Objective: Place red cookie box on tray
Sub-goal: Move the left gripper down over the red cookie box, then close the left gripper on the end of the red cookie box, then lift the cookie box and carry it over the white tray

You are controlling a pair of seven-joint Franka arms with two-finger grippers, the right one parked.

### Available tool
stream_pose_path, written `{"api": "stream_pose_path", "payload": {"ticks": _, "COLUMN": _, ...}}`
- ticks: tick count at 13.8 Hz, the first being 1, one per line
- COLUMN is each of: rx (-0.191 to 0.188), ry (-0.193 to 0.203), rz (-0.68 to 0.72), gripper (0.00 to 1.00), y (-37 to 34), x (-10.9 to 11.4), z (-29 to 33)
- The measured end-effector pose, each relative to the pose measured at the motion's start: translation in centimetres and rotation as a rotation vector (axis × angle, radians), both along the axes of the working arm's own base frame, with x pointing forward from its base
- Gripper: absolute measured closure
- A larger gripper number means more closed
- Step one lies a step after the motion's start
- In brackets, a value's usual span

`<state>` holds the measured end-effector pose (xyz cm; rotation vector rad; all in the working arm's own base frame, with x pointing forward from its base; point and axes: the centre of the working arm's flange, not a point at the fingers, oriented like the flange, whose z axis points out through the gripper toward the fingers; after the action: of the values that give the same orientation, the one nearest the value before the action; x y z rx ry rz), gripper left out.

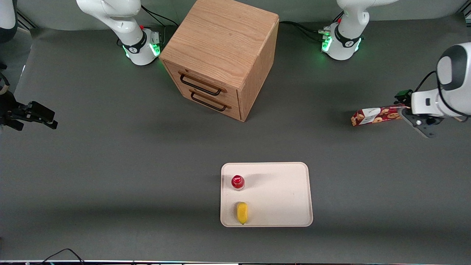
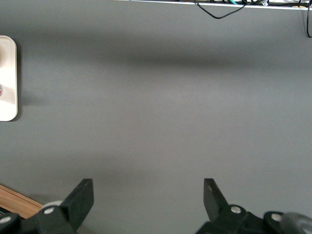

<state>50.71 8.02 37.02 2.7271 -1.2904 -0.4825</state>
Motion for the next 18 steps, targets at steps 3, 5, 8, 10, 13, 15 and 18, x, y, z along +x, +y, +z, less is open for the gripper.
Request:
{"api": "stream_pose_path", "payload": {"ticks": 3, "rx": -0.079, "ry": 0.016, "rz": -0.193, "gripper": 0.0, "y": 0.7, "x": -3.0, "z": -4.6}}
{"api": "stream_pose_path", "payload": {"ticks": 5, "rx": -0.116, "ry": -0.02, "rz": -0.278, "gripper": 0.0, "y": 2.6, "x": -5.1, "z": -7.1}}
{"api": "stream_pose_path", "payload": {"ticks": 8, "rx": -0.135, "ry": -0.09, "rz": -0.343, "gripper": 0.0, "y": 5.0, "x": -8.0, "z": -10.6}}
{"api": "stream_pose_path", "payload": {"ticks": 10, "rx": -0.125, "ry": -0.14, "rz": -0.369, "gripper": 0.0, "y": 4.7, "x": -8.9, "z": -12.0}}
{"api": "stream_pose_path", "payload": {"ticks": 13, "rx": -0.111, "ry": -0.189, "rz": -0.386, "gripper": 0.0, "y": 4.0, "x": -10.2, "z": -14.2}}
{"api": "stream_pose_path", "payload": {"ticks": 15, "rx": -0.11, "ry": -0.196, "rz": -0.389, "gripper": 0.0, "y": 3.8, "x": -10.5, "z": -15.0}}
{"api": "stream_pose_path", "payload": {"ticks": 18, "rx": -0.109, "ry": -0.199, "rz": -0.393, "gripper": 0.03, "y": 3.8, "x": -10.7, "z": -15.9}}
